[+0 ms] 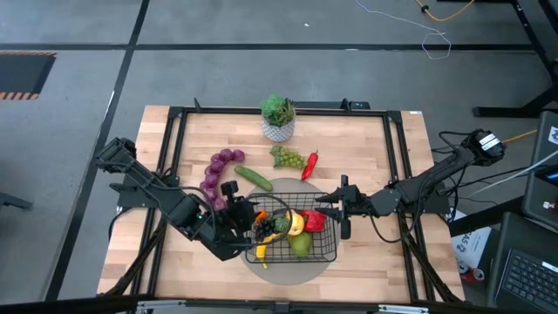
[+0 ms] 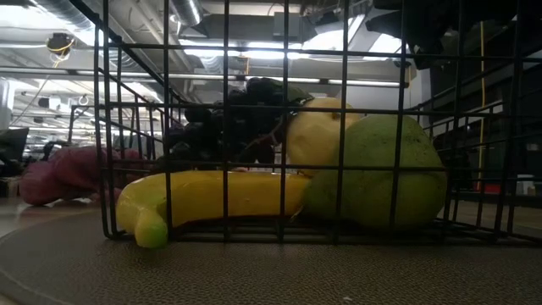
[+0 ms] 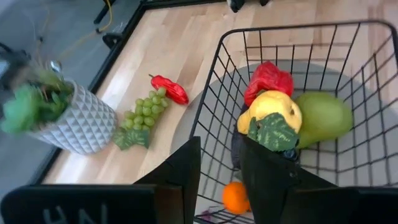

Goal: Build produce basket
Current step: Put the red chili pepper into the black wire basket

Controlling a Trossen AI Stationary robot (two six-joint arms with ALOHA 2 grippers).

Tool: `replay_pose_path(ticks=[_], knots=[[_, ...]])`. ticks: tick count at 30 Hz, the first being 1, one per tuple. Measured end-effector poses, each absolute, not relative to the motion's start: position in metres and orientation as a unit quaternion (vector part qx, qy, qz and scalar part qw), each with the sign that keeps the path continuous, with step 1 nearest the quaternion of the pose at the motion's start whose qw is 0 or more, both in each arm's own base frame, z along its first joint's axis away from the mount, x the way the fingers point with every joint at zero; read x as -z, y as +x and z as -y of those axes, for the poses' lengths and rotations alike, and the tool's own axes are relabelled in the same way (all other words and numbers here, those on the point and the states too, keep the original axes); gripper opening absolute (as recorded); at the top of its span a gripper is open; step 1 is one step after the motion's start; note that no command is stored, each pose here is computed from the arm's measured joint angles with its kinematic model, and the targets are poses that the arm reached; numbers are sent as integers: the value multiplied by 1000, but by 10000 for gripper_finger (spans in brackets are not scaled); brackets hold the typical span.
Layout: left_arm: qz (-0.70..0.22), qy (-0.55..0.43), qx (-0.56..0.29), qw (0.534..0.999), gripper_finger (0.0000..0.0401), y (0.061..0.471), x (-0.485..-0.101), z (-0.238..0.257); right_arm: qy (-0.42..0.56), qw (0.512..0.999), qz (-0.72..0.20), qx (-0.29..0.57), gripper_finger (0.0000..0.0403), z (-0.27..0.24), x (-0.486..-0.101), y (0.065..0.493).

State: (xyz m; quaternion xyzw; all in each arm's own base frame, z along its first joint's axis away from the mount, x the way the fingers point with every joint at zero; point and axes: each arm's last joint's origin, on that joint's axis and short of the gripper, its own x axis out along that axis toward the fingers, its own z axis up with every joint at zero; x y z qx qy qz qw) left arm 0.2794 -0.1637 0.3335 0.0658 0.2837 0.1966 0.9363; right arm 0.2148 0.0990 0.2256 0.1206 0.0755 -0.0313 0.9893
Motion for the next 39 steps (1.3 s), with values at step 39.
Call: replay_pose_path(ticks=[39], knots=[[-268,16,-257,928,105,290,-333,142,60,943,-25,327,138,-31,-241,232]])
